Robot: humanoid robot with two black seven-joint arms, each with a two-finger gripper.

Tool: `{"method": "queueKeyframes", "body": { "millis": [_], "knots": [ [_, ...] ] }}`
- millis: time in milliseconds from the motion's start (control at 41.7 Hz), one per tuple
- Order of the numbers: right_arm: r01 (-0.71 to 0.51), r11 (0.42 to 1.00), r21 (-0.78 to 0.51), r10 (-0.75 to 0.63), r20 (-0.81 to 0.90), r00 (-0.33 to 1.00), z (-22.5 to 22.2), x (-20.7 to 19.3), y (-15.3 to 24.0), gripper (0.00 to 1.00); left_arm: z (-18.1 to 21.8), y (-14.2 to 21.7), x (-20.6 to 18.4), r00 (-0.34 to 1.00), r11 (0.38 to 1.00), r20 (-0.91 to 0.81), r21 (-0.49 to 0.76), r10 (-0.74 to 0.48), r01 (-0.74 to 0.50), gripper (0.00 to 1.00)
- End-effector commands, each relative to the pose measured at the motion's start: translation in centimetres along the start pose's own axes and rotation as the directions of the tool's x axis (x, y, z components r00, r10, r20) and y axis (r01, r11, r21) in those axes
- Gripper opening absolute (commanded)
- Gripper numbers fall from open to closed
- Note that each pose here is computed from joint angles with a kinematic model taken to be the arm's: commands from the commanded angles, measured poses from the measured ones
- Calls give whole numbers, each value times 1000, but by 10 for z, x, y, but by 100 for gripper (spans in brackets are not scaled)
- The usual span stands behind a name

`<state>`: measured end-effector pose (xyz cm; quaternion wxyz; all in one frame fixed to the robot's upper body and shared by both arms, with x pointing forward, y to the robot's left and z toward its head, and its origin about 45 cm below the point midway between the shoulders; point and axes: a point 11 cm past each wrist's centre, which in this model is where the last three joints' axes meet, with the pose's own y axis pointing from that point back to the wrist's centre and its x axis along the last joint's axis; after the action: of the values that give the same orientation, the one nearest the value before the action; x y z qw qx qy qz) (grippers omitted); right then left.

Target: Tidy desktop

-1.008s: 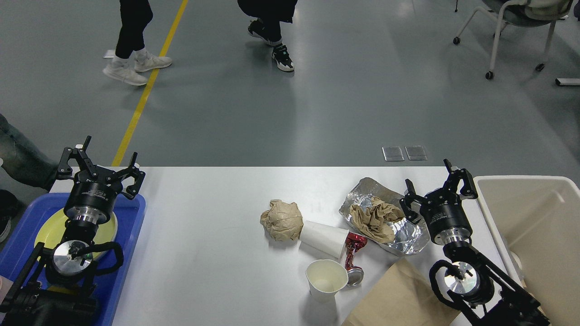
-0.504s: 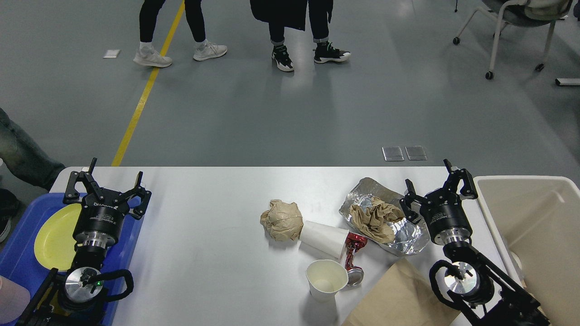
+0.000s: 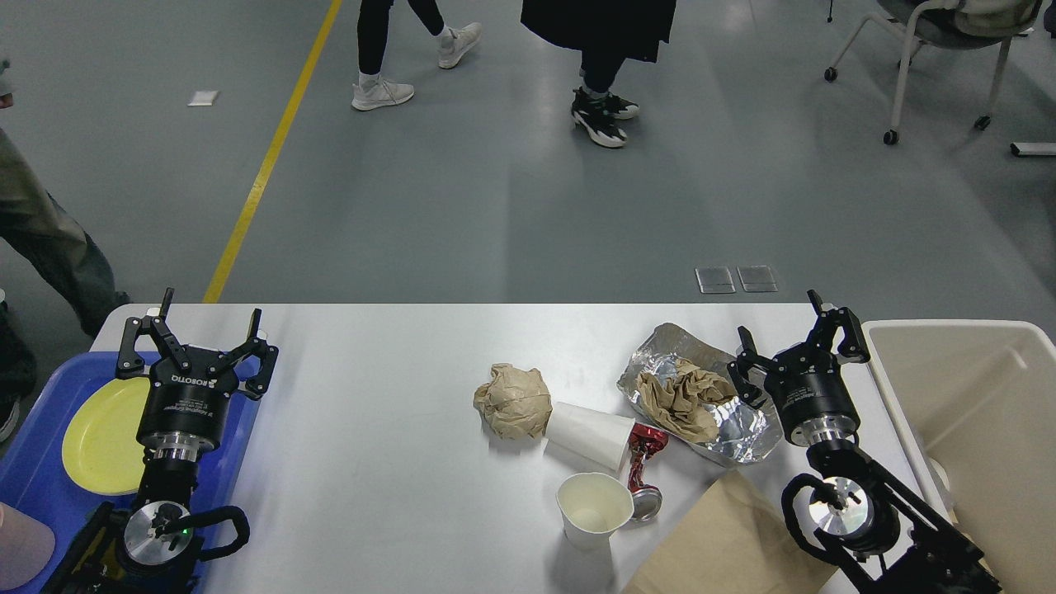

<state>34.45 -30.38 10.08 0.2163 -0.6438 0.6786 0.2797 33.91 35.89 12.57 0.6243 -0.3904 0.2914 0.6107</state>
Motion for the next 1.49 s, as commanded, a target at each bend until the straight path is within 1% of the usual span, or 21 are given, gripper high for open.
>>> {"method": "queueKeyframes", "body": {
  "millis": [0, 120, 1080, 1224, 1344, 1464],
  "knots": [
    [0, 1000, 0, 0, 0, 1000, 0, 0, 0, 100, 1, 0, 1, 1000, 1000, -16, -8, 10, -10, 96],
    [0, 1000, 0, 0, 0, 1000, 0, 0, 0, 100, 0, 0, 3, 999, 999, -17, -8, 31, -31, 96],
    [-1, 1000, -9, 1, -7, 1000, 0, 1, -1, 100, 2, 0, 3, 1000, 1000, -19, -12, 21, -21, 96],
    [-4, 1000, 29, 5, -2, 1000, -14, -3, -13, 100, 2, 0, 3, 1000, 1000, -18, -12, 20, -20, 96],
    [-30, 997, 72, 27, 51, 998, -28, 0, -18, 100, 2, 0, 3, 1000, 1000, -18, -12, 20, -20, 96],
    [-45, 996, 80, 44, 19, 999, -38, 10, -17, 100, 1, 0, 2, 1000, 1000, -19, -10, 18, -18, 96]
  ]
}}
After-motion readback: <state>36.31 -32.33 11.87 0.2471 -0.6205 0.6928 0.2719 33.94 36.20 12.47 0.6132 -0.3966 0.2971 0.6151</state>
